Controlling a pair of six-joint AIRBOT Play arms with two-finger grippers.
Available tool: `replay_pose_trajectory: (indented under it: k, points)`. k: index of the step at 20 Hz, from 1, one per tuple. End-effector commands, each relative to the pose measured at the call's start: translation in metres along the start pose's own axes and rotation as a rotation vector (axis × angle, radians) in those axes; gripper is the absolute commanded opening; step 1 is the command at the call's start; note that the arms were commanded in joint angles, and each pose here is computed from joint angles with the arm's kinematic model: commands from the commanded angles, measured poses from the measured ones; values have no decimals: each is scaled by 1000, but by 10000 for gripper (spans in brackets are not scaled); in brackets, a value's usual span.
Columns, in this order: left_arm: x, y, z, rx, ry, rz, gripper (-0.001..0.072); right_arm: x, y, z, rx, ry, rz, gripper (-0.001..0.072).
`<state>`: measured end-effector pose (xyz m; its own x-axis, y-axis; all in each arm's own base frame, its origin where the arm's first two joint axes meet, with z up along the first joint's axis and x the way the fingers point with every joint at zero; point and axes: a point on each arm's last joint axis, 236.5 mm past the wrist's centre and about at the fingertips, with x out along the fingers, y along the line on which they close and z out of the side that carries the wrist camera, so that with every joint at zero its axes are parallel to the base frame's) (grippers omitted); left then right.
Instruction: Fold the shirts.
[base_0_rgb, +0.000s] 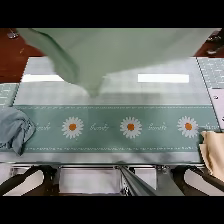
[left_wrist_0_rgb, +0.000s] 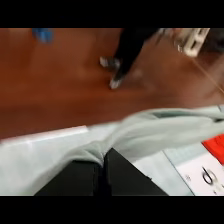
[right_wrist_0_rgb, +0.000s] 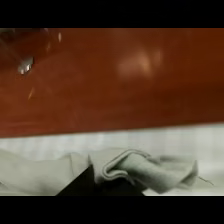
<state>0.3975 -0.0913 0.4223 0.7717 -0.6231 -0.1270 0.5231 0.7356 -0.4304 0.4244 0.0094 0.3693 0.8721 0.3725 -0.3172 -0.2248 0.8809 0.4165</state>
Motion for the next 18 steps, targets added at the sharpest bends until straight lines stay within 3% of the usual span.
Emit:
replay_pose_trajectory:
  k: [1, 3, 7, 11, 15, 18]
  points:
    - [-72, -71, 62, 198, -159, 46, 28, -102, 74, 34, -214, -182, -56, 41]
    - [-107, -100, 66, 282, -217, 110, 28, -147, 96, 22, -293, -212, -116, 42]
    - [-176, -135, 66, 473, -327, 380, 28, -214, 120, -5, -371, -252, -229, 41]
    - [-204, -181, 32, 494, -319, 345, 28, -246, 131, -27, -355, -259, -269, 42]
    - [-203, -127, -11, 368, -171, 444, 28, -213, 119, -72, -270, -57, -198, 42]
    - [-172, -48, -52, 241, -8, 549, 28, -165, 90, -121, -152, 152, -127, 42]
